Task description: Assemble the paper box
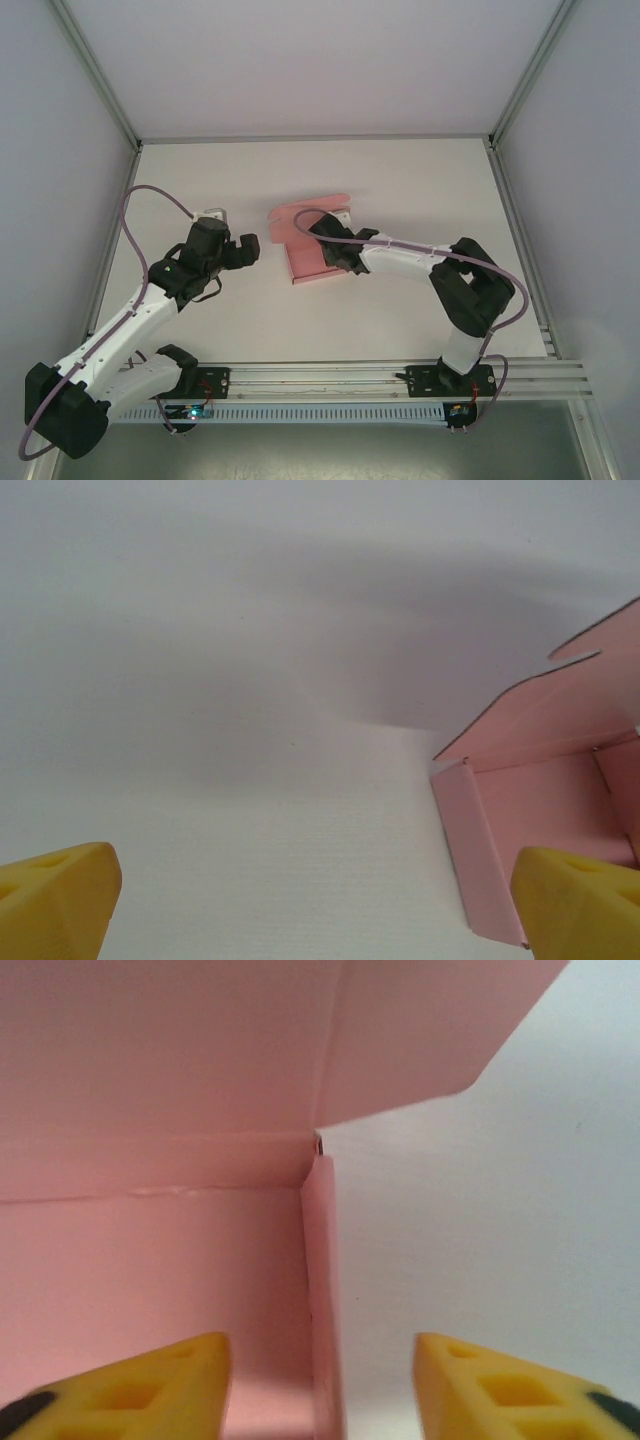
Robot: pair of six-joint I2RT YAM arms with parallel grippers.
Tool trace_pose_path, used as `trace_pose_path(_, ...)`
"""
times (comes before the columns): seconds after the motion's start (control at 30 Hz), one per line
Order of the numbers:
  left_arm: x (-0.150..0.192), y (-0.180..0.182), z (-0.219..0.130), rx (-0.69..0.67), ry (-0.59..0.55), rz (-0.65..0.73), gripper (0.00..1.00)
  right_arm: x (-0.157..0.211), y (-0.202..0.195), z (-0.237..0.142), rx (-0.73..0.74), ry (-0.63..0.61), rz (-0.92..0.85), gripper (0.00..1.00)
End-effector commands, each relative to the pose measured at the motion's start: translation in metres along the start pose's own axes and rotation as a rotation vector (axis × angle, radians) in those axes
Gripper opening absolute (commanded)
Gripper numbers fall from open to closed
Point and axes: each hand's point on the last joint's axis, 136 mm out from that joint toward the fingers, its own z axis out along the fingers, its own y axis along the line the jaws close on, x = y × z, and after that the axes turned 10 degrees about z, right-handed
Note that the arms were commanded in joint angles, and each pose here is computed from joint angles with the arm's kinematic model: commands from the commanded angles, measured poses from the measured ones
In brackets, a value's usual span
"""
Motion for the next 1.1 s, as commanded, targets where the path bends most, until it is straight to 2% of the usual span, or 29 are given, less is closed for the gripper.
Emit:
trace_pose_path(0.0, -0.007, -0.02, 0.002, 0.101, -0.037, 0.057, 1.0, -0.024, -0.002, -0.024, -0.035, -0.09, 0.006, 0.61)
trace_pose_path(0.1, -0.009, -0.034, 0.01, 0.171, -0.035, 0.108, 1.0, -0.041, 0.002, -0.034, -0.152, -0.127, -0.07, 0.73)
trace_pose_path(0.27, -0.015, -0.062, 0.029, 0.295, -0.023, 0.25, 1.0, -0.072, 0.006, -0.052, -0.504, -0.187, -0.288, 0.92)
trace_pose_path(0.43, -0.026, -0.054, 0.053, 0.258, -0.003, 0.25, 1.0, -0.083, 0.015, -0.072, -0.802, -0.223, -0.558, 0.98)
trace_pose_path(0.6, -0.029, -0.059, 0.067, 0.329, 0.047, 0.335, 1.0, -0.102, 0.007, -0.056, -0.795, -0.146, -0.671, 0.93)
trace_pose_path(0.7, -0.026, -0.059, 0.07, 0.34, 0.072, 0.408, 1.0, -0.101, 0.006, -0.051, -0.847, -0.1, -0.726, 0.91)
trace_pose_path(0.93, -0.021, -0.057, 0.076, 0.353, 0.106, 0.522, 1.0, -0.104, 0.005, -0.031, -0.852, -0.01, -0.758, 0.85)
trace_pose_path(1.07, -0.021, -0.063, 0.084, 0.389, 0.127, 0.55, 0.93, -0.1, 0.004, -0.02, -0.852, 0.028, -0.752, 0.79)
